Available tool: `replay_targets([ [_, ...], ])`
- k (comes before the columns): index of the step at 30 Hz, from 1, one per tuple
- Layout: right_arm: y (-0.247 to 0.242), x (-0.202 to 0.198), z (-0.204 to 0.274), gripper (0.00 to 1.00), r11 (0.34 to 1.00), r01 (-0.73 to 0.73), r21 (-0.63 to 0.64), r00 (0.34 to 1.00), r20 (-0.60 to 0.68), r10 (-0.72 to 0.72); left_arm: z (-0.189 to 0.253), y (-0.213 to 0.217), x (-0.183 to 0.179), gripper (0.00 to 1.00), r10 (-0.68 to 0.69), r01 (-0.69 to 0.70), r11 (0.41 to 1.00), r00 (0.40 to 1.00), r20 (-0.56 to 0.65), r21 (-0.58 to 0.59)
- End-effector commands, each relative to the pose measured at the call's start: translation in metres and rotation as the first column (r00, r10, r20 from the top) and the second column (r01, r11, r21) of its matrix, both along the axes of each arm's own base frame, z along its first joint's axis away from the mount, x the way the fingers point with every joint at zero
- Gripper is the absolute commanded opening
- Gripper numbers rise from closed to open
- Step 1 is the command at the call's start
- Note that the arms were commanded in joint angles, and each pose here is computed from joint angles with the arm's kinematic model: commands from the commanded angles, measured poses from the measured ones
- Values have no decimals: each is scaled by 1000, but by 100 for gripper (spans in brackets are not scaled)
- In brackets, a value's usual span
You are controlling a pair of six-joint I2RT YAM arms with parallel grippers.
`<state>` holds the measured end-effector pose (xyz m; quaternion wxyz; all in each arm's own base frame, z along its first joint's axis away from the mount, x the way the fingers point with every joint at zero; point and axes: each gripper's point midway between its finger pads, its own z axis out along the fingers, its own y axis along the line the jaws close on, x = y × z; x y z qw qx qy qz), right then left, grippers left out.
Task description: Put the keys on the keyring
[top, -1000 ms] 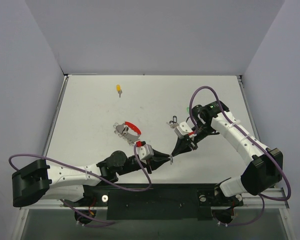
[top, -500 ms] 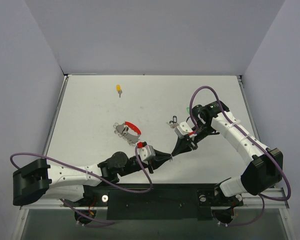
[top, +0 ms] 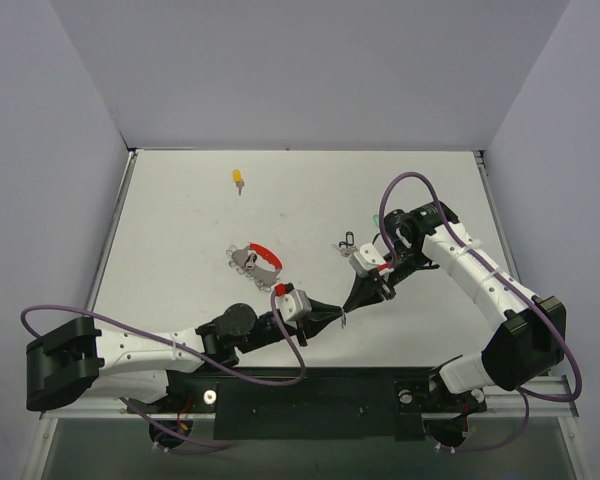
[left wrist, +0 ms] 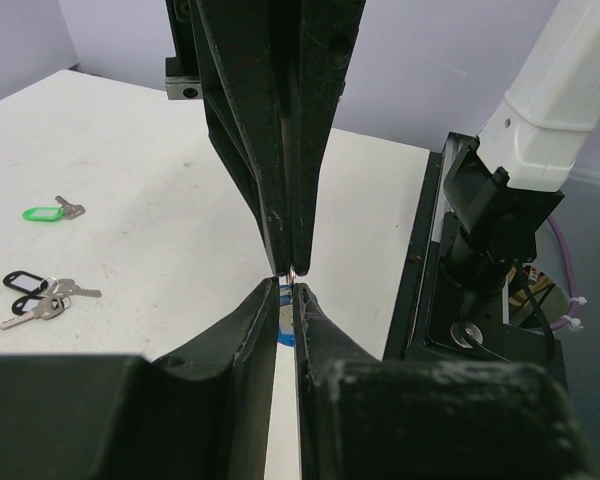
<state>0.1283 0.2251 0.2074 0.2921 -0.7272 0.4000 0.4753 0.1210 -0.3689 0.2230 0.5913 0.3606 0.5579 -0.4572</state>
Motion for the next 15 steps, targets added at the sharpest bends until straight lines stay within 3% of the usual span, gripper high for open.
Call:
replay_targets([
  [1, -10, -34, 21, 0, 1000, 12, -7, 984, -180, -13, 23, -5, 4, 21, 19, -18, 998, 1000, 21, -53],
  [15, -9, -34, 21, 0, 1000, 12, -7, 983, -182, -13, 24, -4, 5, 19, 26, -25, 998, 999, 21, -56],
])
